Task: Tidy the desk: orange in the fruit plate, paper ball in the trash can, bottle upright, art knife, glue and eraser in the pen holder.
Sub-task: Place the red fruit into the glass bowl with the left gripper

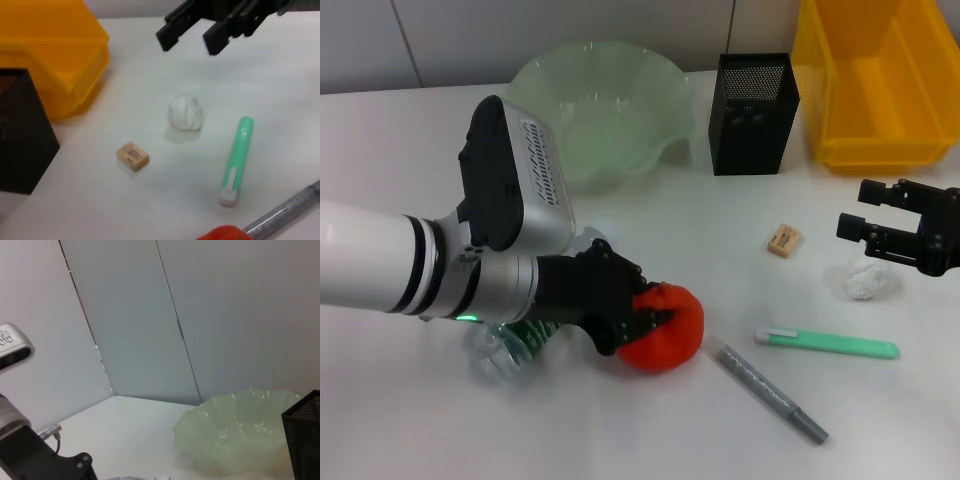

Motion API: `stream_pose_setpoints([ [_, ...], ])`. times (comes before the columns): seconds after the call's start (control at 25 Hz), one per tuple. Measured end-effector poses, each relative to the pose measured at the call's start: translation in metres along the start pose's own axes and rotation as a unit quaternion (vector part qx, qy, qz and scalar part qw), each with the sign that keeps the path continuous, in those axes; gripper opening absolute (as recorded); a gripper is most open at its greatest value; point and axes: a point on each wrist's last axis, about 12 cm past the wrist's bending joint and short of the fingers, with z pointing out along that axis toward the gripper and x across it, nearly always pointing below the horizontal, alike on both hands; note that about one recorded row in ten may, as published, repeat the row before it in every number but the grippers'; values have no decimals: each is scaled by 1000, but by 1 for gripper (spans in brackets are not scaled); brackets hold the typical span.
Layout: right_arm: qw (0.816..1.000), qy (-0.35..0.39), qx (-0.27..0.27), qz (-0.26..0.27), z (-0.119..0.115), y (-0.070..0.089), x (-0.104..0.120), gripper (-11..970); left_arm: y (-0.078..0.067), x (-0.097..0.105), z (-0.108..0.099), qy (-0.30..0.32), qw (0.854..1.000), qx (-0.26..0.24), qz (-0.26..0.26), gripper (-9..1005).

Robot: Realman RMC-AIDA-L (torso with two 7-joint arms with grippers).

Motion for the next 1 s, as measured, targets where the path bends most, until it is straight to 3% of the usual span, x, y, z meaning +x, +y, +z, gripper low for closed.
stream_pose_setpoints([
  [0.12, 1000, 0, 0, 1, 0, 0, 1, 704, -8, -8, -5, -14, 1000, 1, 8, 232],
  [0.48, 1000, 0, 0, 2, -1, 1, 2, 705, -11, -30, -27, -54, 998, -30, 18, 154],
  [0.72, 1000, 0, -4, 4, -1, 3, 4, 705, 11, -36, -47, -79, 992, -101, 0, 109],
  [0.92, 1000, 2, -10, 3, 3, 6, 6, 704, 43, -45, -60, -104, 975, -197, 0, 65],
  [1.0, 1000, 3, -11, 3, 3, 7, 7, 704, 49, -47, -61, -106, 973, -207, -1, 65],
])
